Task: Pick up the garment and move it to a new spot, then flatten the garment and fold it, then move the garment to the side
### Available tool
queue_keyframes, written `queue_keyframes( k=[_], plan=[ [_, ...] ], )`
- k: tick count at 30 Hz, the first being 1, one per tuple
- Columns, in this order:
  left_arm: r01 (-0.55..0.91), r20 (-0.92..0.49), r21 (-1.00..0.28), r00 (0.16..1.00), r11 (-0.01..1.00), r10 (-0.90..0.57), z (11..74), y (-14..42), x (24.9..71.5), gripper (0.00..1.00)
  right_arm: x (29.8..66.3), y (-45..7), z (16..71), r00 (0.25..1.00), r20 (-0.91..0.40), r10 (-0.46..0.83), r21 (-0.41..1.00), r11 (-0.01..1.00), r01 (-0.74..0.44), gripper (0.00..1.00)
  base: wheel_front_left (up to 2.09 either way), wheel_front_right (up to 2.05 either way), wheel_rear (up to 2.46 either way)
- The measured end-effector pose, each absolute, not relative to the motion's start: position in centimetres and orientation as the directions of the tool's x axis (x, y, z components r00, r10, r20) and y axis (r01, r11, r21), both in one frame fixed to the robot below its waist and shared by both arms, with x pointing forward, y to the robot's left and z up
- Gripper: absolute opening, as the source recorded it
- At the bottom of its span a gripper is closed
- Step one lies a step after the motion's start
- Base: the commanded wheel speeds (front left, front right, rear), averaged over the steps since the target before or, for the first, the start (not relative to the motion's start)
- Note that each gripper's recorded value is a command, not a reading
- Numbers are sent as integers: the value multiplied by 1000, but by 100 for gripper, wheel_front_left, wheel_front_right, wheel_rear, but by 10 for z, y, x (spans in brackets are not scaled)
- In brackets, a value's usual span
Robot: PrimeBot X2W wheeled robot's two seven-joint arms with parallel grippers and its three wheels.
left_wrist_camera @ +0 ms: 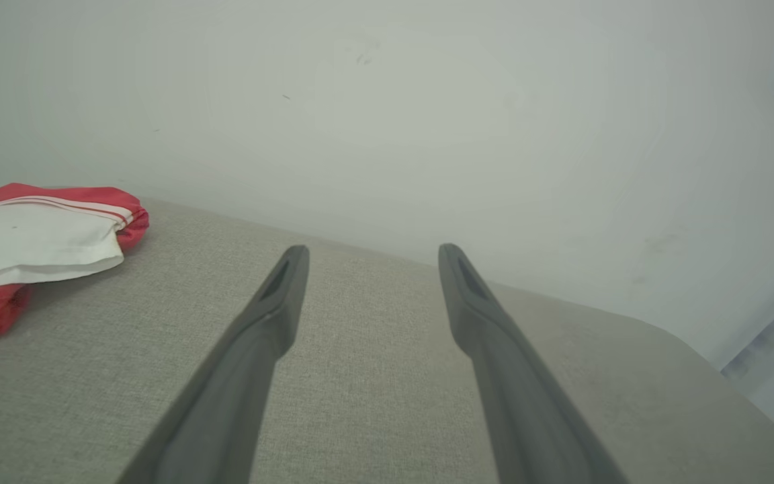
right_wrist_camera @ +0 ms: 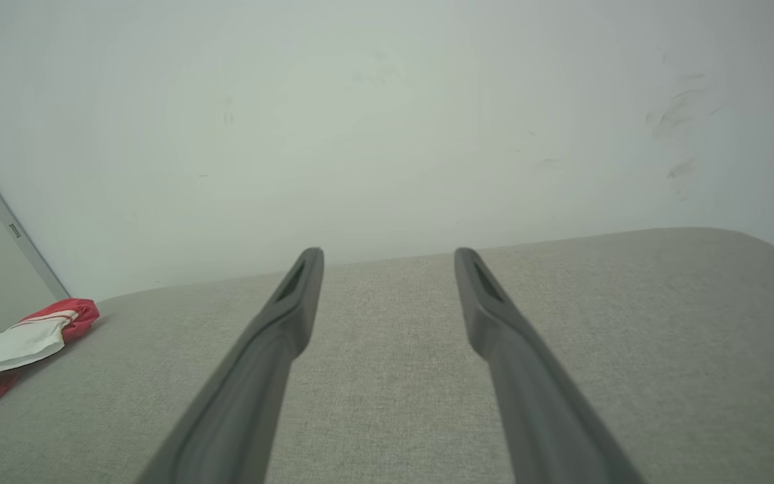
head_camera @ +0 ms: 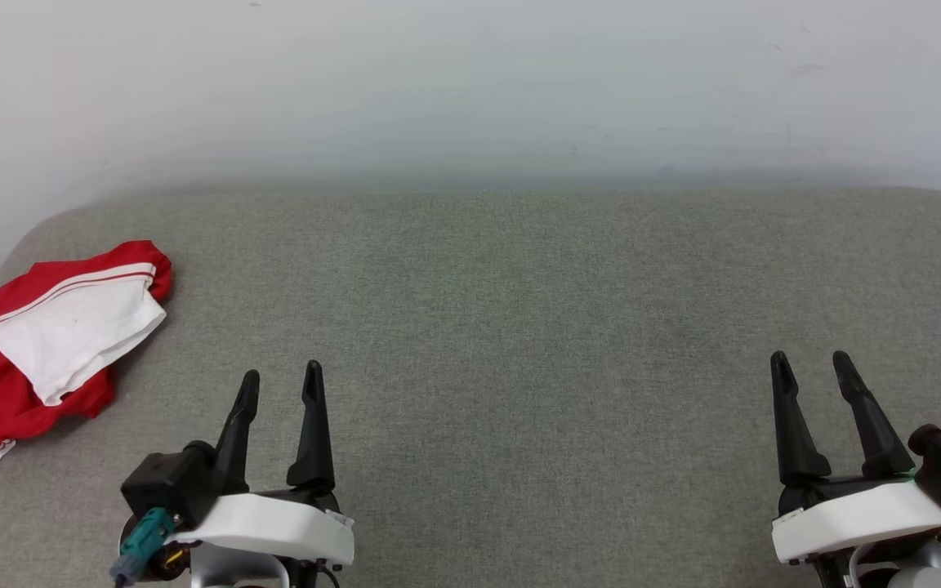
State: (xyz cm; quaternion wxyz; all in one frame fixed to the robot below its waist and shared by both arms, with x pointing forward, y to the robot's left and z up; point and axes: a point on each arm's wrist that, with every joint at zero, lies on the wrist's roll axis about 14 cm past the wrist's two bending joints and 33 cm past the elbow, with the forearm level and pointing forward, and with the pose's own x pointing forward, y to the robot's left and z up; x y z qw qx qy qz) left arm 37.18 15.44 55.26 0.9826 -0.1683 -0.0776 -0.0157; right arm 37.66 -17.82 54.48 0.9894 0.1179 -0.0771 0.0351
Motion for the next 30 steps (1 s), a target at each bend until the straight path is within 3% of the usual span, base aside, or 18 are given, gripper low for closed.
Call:
queue_keyframes(
  k=[19, 30],
  plan=[
    [76, 112, -103, 992, 992, -64, 528, 135, 367, 100, 377, -172, 536, 985, 147, 89, 31, 995, -95, 100, 0, 0, 0],
    [91, 140, -43, 987, 995, -84, 532, 128, 366, 100, 376, -171, 541, 980, 170, 104, -44, 994, -98, 100, 0, 0, 0]
  ],
)
